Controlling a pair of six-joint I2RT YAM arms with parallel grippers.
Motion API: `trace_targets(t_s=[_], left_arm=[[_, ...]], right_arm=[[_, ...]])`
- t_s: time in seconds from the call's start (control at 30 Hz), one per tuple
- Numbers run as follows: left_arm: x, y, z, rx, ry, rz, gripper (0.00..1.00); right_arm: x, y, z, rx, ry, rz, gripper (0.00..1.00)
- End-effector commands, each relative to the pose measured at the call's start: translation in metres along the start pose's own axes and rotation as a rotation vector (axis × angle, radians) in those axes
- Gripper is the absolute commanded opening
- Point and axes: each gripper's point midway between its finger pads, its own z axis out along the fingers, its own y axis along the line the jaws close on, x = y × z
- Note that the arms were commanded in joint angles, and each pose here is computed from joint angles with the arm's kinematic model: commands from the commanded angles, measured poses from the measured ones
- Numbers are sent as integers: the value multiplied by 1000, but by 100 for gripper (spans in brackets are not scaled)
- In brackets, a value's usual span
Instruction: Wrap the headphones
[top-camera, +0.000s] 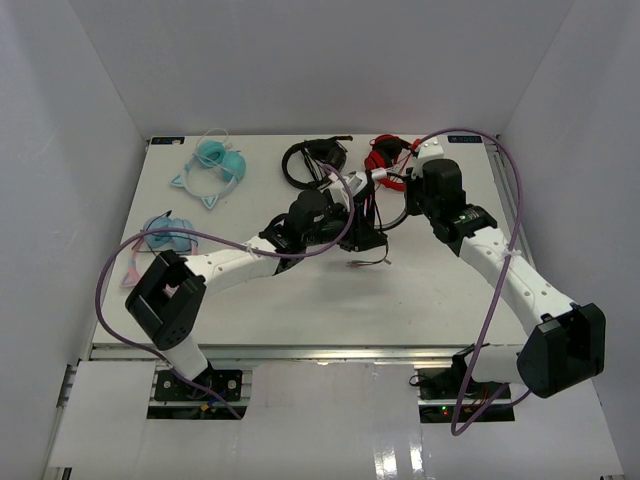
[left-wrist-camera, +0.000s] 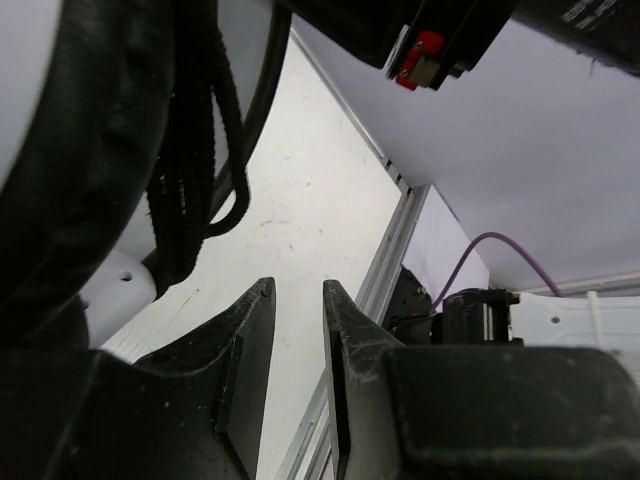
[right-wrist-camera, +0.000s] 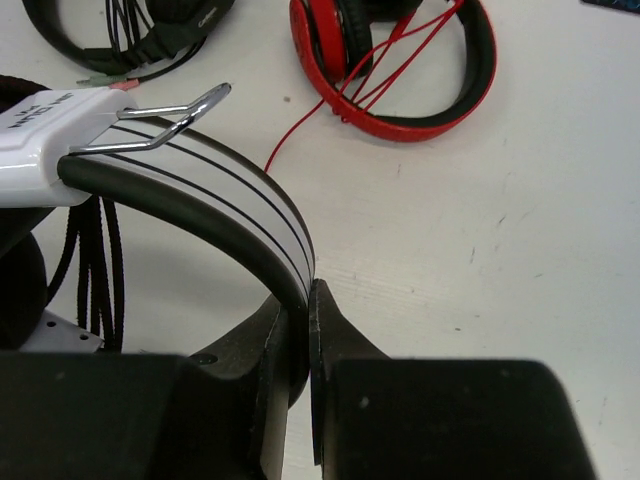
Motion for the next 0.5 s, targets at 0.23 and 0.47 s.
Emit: trace_targets(t_s=[0.23,0.47], left_arm=[[36,8,-21,-90,6,256,42],[46,-14,-62,-72,14,393,61]], right_arm=[[-36,8,-11,-90,-124,148,8],[1,-1,17,-71,-3,96,8]])
